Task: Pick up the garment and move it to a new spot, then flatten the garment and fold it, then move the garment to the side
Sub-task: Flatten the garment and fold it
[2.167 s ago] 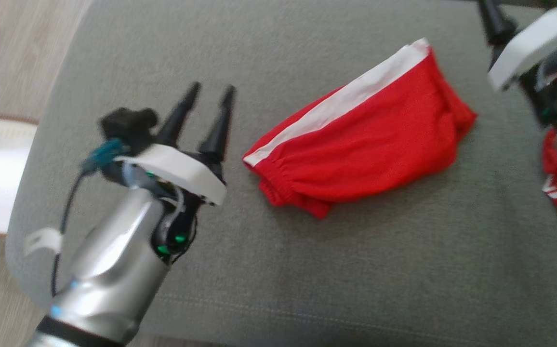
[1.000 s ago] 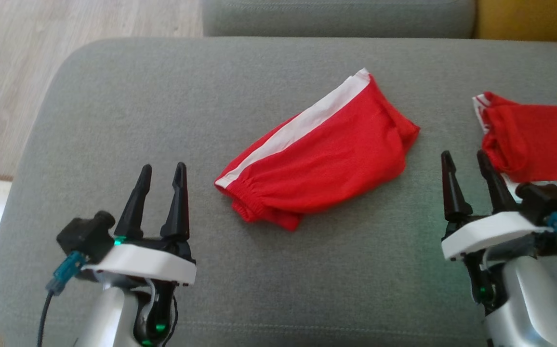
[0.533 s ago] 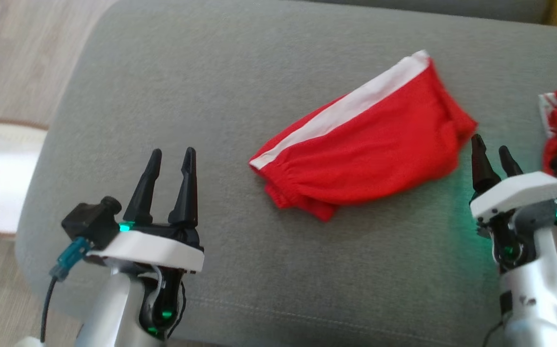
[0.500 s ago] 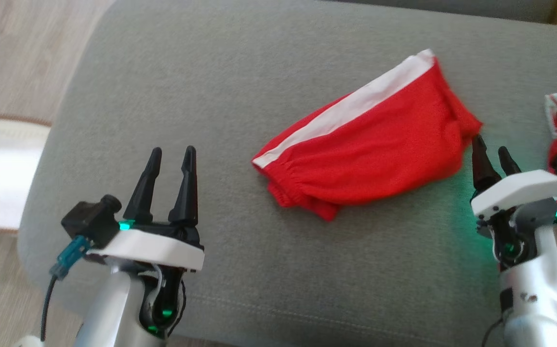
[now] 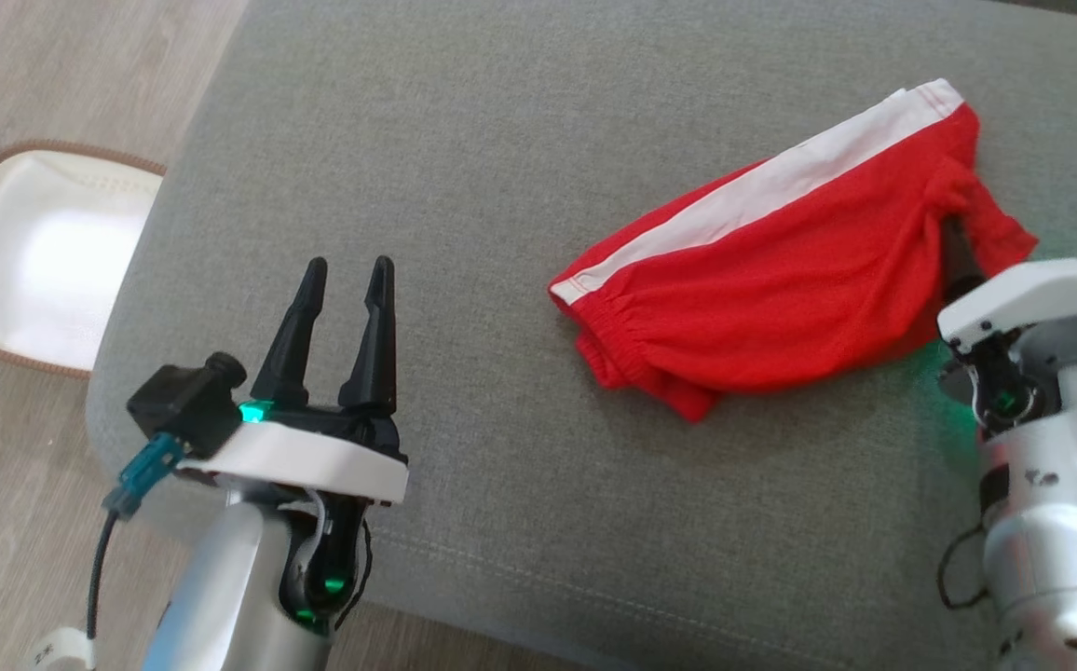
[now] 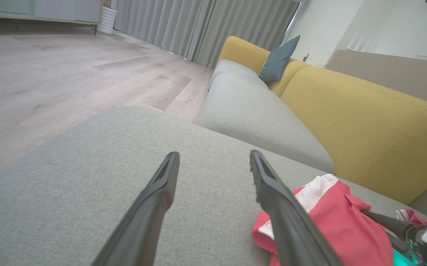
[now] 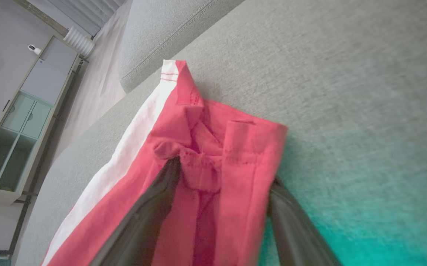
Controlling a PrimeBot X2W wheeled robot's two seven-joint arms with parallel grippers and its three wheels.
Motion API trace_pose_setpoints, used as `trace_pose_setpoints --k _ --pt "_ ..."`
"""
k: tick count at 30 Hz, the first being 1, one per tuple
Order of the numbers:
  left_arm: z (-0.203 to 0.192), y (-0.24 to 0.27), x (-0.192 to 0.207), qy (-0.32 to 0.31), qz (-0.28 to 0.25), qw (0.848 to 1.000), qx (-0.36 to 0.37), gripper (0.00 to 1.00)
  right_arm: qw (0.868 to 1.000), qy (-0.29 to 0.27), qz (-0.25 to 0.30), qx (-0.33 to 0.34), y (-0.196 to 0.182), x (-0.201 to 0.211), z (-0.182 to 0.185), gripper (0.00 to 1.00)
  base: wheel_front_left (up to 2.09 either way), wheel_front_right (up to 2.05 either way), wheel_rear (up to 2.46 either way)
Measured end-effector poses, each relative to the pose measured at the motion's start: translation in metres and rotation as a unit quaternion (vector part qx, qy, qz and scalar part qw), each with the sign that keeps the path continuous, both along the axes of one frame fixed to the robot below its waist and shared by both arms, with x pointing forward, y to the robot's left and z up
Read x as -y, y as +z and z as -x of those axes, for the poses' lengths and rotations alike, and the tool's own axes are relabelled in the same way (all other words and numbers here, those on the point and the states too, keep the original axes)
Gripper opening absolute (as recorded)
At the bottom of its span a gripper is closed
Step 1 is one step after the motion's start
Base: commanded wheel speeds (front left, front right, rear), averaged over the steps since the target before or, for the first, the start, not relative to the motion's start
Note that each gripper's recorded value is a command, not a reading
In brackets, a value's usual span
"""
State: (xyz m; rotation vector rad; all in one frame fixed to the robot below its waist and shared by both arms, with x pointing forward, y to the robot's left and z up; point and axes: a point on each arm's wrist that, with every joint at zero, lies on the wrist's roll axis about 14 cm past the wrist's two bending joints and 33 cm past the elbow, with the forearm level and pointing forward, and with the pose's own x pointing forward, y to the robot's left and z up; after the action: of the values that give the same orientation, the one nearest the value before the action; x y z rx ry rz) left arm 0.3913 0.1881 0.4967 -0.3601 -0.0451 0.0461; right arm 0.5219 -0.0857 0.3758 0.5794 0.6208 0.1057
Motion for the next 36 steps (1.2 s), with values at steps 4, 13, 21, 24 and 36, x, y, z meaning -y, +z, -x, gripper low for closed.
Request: trace_pose_setpoints --k 4,13,21,24,36 --pt "0.000 -0.002 -0.003 0.005 0.002 1.000 -0.003 1.00 1.000 0.006 0.001 -0.005 -0.002 -0.007 -0.008 1.00 0.00 0.00 0.00" --pt "0.000 -0.004 -0.001 0.004 0.002 1.000 -0.006 1.00 1.000 0.018 0.009 0.001 -0.001 -0.017 -0.013 1.00 0.00 0.00 0.00" --pt "-0.004 -0.005 0.002 0.001 0.004 1.000 -0.008 1.00 0.999 0.024 0.020 0.013 0.002 -0.019 -0.015 0.00 0.00 0.00 0.00" --pt "-0.005 -0.004 0.004 -0.002 0.005 1.000 -0.006 1.00 0.999 0.018 0.021 0.015 0.003 -0.017 -0.013 0.00 0.00 0.00 0.00" --pt "-0.006 0.011 0.028 -0.036 0.015 0.999 0.017 1.00 0.994 -0.087 0.017 0.063 0.024 0.046 0.011 0.00 0.00 0.00 0.00"
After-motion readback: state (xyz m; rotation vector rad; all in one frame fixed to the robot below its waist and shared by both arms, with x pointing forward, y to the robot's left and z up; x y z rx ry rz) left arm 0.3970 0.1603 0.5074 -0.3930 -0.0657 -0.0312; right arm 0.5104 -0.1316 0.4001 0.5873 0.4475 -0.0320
